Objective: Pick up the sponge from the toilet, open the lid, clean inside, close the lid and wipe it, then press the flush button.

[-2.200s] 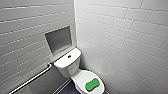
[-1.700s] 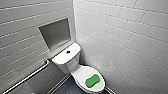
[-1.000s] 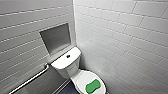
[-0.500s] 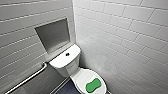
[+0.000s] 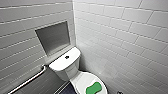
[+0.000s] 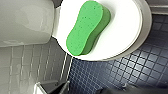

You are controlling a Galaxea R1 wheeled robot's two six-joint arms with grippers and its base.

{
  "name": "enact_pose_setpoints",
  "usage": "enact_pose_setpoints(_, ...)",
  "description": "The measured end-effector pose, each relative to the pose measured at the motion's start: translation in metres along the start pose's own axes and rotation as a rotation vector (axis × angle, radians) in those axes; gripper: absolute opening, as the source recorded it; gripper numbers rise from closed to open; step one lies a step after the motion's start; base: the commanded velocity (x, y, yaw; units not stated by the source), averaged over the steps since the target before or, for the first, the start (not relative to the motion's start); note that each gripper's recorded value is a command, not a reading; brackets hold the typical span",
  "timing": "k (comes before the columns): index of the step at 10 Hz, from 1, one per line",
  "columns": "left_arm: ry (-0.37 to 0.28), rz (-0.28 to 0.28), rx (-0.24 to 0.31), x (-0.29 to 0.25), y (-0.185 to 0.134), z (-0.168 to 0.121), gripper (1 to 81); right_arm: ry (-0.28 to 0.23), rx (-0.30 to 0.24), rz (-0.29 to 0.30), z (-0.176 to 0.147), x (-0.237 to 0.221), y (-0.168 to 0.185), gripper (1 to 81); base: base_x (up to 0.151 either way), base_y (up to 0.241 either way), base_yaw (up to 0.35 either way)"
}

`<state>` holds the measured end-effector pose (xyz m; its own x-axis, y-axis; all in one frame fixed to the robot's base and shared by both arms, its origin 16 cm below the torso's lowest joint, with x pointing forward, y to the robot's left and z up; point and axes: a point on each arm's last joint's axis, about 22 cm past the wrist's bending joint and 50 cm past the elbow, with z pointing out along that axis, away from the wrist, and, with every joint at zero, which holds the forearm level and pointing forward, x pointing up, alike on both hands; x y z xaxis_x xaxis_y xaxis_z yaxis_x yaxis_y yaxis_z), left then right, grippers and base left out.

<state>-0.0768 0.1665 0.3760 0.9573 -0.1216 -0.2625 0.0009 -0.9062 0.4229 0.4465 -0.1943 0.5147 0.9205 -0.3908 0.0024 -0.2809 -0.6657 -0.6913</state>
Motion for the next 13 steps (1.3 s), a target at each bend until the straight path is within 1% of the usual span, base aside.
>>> enact_pose_setpoints(3,0.030,0.011,0.004,0.029,-0.008,0.011,81.1,0.018,0.010,0.037,0.043,0.018,-0.015,81.1,0.000,0.000,0.000)
enact_pose_setpoints(4,0.027,0.009,0.003,0.030,-0.010,0.013,81.1,0.021,-0.002,0.060,0.053,0.025,-0.012,81.1,0.000,0.000,0.000)
enact_pose_setpoints(5,0.010,0.002,0.002,0.027,-0.012,0.018,81.1,0.030,-0.022,0.091,0.076,0.037,-0.007,81.1,0.000,0.000,0.000)
enact_pose_setpoints(7,-0.027,-0.014,-0.003,0.022,-0.016,0.029,81.1,-0.007,-0.033,0.135,0.120,0.032,-0.002,81.1,0.000,0.000,0.000)
enact_pose_setpoints(8,-0.042,-0.021,-0.006,0.021,-0.018,0.034,81.1,-0.015,-0.047,0.156,0.132,0.034,0.010,81.1,0.000,0.000,0.000)
enact_pose_setpoints(9,-0.060,-0.030,-0.009,0.019,-0.019,0.040,81.1,-0.015,-0.066,0.167,0.139,0.044,0.026,81.1,0.000,0.000,0.000)
enact_pose_setpoints(10,-0.079,-0.039,-0.013,0.016,-0.020,0.046,81.1,-0.007,-0.073,0.172,0.147,0.060,0.034,81.1,0.000,0.000,0.000)
enact_pose_setpoints(11,-0.089,-0.043,-0.017,0.016,-0.020,0.051,81.1,-0.004,-0.064,0.174,0.156,0.073,0.029,81.1,0.000,0.000,0.000)
enact_pose_setpoints(13,-0.073,-0.038,-0.017,0.034,-0.025,0.062,81.1,0.020,-0.026,0.181,0.168,0.103,0.006,81.1,0.000,0.000,0.000)
